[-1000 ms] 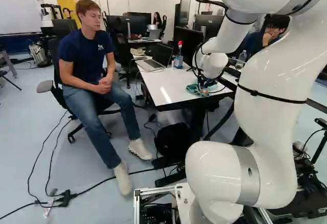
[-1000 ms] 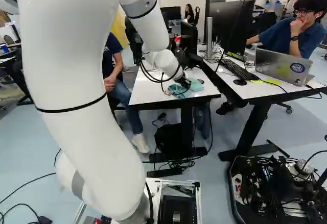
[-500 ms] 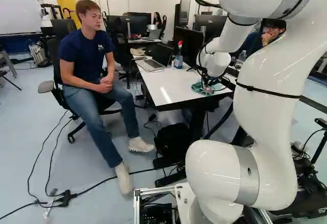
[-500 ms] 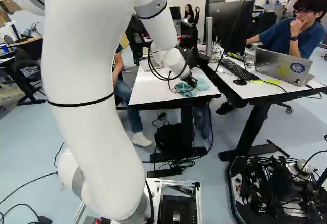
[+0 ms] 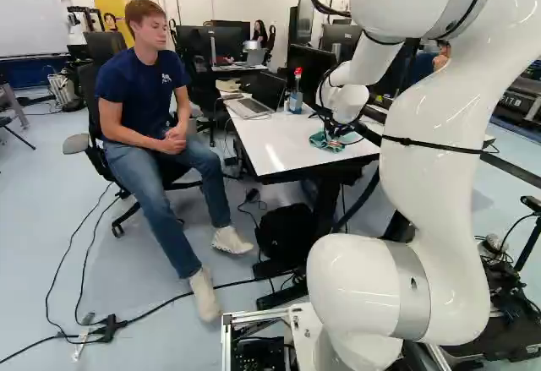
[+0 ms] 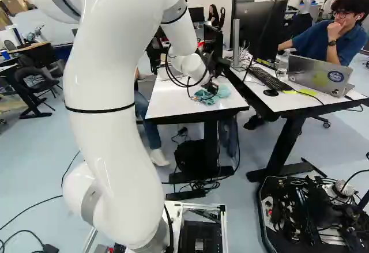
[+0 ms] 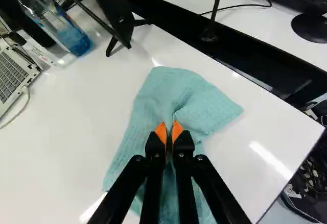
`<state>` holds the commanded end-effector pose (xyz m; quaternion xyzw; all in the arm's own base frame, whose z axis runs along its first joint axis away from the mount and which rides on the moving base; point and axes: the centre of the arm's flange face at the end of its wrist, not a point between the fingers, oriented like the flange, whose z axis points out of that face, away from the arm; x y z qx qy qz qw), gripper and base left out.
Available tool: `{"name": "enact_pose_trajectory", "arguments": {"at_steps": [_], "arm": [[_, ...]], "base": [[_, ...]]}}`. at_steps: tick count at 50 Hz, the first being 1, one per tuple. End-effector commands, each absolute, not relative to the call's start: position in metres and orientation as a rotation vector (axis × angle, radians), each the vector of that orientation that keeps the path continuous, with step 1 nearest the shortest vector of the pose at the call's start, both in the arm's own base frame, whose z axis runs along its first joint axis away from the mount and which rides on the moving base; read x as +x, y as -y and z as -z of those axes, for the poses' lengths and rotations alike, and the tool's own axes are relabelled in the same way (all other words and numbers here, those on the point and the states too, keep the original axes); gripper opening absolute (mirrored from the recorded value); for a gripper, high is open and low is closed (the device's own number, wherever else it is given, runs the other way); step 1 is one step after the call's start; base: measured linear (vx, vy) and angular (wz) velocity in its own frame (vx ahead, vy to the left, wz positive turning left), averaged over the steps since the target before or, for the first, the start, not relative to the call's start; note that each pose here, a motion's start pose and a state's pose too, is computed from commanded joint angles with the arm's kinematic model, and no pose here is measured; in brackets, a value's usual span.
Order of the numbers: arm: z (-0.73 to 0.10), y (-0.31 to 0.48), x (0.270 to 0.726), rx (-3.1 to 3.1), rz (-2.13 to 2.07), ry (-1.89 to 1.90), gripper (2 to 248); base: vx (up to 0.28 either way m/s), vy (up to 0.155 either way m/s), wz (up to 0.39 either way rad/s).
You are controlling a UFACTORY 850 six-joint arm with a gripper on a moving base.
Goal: Clean the table with the green towel
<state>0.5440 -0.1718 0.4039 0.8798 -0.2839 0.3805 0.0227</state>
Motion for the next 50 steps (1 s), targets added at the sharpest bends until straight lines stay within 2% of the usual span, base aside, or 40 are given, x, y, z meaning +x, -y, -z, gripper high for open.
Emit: {"name": "enact_pose_trajectory", "arguments": {"at_steps": [26,50], "arm": [[-0.402,0.14,0.582,2.768,-1.215,0.788,33],[-0.404,0.103,0.559,2.816,-1.196,0.721,33]], "base": [[0.0,0.0,0.0],[0.0,0.0,0.0]]}}
